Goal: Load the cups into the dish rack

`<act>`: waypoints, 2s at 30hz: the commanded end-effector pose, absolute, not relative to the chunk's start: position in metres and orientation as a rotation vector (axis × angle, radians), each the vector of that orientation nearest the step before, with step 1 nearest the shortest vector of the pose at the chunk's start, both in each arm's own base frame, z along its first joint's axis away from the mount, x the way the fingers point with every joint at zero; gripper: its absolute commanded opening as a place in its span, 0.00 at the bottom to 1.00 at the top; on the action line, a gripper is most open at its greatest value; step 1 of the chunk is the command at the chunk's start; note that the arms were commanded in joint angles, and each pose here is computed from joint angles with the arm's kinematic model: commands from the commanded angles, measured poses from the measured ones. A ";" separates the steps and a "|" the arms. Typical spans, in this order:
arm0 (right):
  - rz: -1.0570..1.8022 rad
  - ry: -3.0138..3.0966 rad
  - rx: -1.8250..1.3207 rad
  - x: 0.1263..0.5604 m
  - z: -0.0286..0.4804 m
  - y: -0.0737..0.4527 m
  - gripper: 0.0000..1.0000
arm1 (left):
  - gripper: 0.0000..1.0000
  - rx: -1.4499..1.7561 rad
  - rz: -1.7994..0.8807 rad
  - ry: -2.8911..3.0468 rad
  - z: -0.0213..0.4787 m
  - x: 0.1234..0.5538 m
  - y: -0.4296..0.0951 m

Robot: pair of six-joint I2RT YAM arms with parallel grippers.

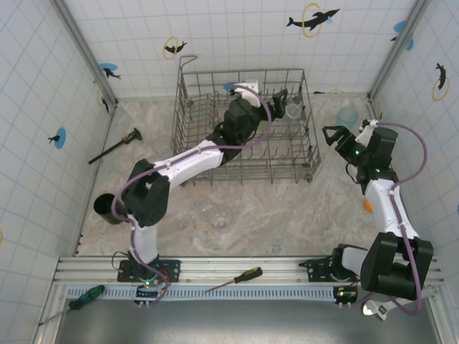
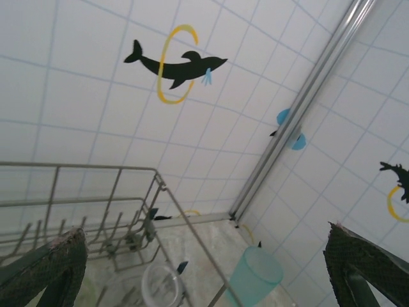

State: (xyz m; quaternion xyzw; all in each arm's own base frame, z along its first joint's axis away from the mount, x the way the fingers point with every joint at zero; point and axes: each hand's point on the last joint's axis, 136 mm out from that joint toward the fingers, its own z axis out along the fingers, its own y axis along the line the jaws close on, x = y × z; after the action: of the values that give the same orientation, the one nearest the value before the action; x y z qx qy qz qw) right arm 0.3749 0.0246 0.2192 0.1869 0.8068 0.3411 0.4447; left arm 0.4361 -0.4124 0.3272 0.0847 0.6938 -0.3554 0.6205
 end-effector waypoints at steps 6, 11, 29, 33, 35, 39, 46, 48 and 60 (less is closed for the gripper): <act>0.743 2.011 0.478 0.404 0.236 0.014 1.00 | 0.98 0.135 -0.571 1.690 0.302 0.412 -0.342; 0.689 2.075 0.427 0.420 0.240 0.017 1.00 | 0.98 0.152 -0.511 1.782 0.292 0.399 -0.320; 0.279 2.402 0.411 0.504 0.215 -0.005 1.00 | 0.98 0.138 -0.575 1.931 0.287 0.358 -0.241; 0.204 2.428 0.425 0.523 0.206 -0.017 0.98 | 0.98 0.124 -0.557 1.921 0.297 0.354 -0.232; 0.161 2.449 0.437 0.532 0.198 -0.023 0.98 | 0.98 0.111 -0.521 1.938 0.298 0.354 -0.226; 0.107 2.479 0.453 0.546 0.183 -0.034 0.98 | 0.98 0.096 -0.485 1.952 0.298 0.352 -0.215; 0.072 2.524 0.477 0.556 0.156 -0.048 0.94 | 0.98 0.060 -0.453 1.967 0.294 0.350 -0.205; 0.065 2.539 0.479 0.556 0.148 -0.051 0.91 | 0.98 0.054 -0.457 1.971 0.292 0.350 -0.205; 0.050 2.579 0.429 0.560 0.126 -0.049 0.80 | 0.98 0.031 -0.490 2.012 0.280 0.352 -0.211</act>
State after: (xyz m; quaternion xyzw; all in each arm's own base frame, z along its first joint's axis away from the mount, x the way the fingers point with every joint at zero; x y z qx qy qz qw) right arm 0.5521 -0.0497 0.1224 0.1713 0.9519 0.0241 0.2529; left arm 0.3514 -0.2117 0.2813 0.0219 0.8310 -0.2004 0.5185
